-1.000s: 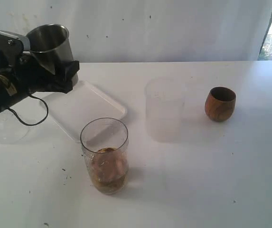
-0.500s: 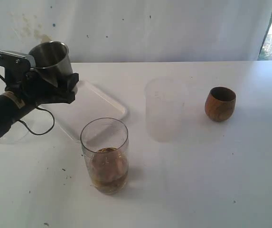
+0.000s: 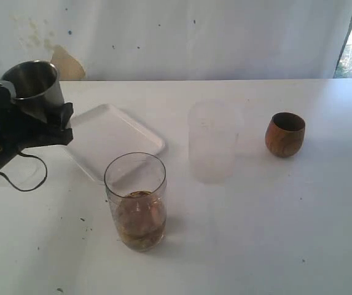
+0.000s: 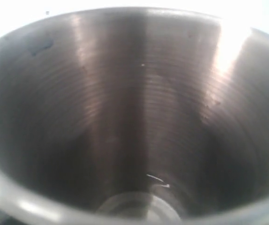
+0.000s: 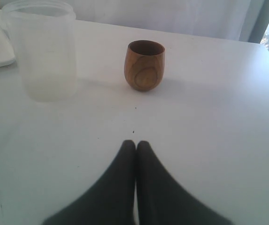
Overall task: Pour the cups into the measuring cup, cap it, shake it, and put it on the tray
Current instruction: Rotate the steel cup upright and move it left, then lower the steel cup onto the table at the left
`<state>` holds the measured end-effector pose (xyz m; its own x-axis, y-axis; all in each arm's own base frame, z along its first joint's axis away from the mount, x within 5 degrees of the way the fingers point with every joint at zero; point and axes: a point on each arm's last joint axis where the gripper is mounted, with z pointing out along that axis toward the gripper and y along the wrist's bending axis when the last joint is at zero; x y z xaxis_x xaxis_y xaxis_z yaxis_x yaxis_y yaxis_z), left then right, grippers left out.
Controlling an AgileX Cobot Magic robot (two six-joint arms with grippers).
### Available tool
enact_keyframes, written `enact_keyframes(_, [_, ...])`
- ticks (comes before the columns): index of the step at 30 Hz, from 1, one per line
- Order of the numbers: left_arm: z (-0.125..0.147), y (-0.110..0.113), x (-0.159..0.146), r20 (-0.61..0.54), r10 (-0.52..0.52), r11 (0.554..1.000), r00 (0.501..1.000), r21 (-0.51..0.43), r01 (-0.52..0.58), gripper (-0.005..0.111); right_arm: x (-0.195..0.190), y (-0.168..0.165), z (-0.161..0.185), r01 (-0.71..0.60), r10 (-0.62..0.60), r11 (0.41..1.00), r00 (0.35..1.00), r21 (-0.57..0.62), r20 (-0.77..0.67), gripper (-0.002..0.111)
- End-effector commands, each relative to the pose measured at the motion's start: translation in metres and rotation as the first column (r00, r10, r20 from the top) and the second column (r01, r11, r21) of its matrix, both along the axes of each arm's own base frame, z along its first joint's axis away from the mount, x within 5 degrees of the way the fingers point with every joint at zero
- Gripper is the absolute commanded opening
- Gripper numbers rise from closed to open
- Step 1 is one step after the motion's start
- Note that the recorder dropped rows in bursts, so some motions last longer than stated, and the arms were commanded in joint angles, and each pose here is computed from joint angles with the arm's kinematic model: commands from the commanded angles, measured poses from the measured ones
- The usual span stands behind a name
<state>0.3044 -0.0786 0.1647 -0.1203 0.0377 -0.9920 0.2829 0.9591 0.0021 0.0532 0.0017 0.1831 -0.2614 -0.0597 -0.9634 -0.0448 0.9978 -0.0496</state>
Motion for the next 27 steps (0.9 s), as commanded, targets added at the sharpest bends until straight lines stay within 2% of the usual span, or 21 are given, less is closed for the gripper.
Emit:
enact_keyframes(1, [0.005, 0.006, -0.021, 0.005, 0.025, 0.998, 1.000, -0.056, -0.025, 0.000, 0.000, 0.000, -0.001, 0.011, -0.011, 0.999, 1.000, 0.032, 0.004, 0.000])
enact_keyframes(3, [-0.002, 0.009, -0.032, -0.034, 0.028, 0.997, 0.999, -0.075, -0.030, 0.000, 0.000, 0.000, -0.001, 0.011, -0.011, 0.999, 1.000, 0.031, 0.005, 0.000])
enact_keyframes(9, [-0.016, 0.017, -0.066, -0.032, 0.031, 0.993, 0.999, -0.114, -0.035, 0.000, 0.000, 0.000, -0.001, 0.011, -0.011, 0.999, 1.000, 0.031, 0.005, 0.000])
enact_keyframes(12, [-0.025, 0.021, -0.074, -0.073, 0.046, 0.995, 0.996, -0.085, -0.052, 0.000, 0.000, 0.000, -0.001, 0.011, -0.011, 0.999, 1.000, 0.031, 0.005, 0.000])
enact_keyframes(18, [-0.036, 0.020, -0.076, -0.115, 0.030, 0.997, 0.993, -0.071, -0.038, 0.000, 0.000, 0.000, -0.001, 0.011, -0.011, 0.999, 1.000, 0.031, 0.005, 0.000])
enact_keyframes(24, [-0.057, 0.017, -0.066, -0.167, 0.020, 1.000, 0.986, -0.020, -0.024, 0.000, 0.000, 0.000, -0.001, 0.011, -0.011, 0.999, 1.000, 0.031, 0.005, 0.000])
enact_keyframes(27, [-0.061, 0.011, -0.055, -0.153, -0.011, 1.000, 0.988, 0.000, 0.012, 0.000, 0.000, 0.000, -0.001, 0.011, -0.011, 0.999, 1.000, 0.031, 0.005, 0.000])
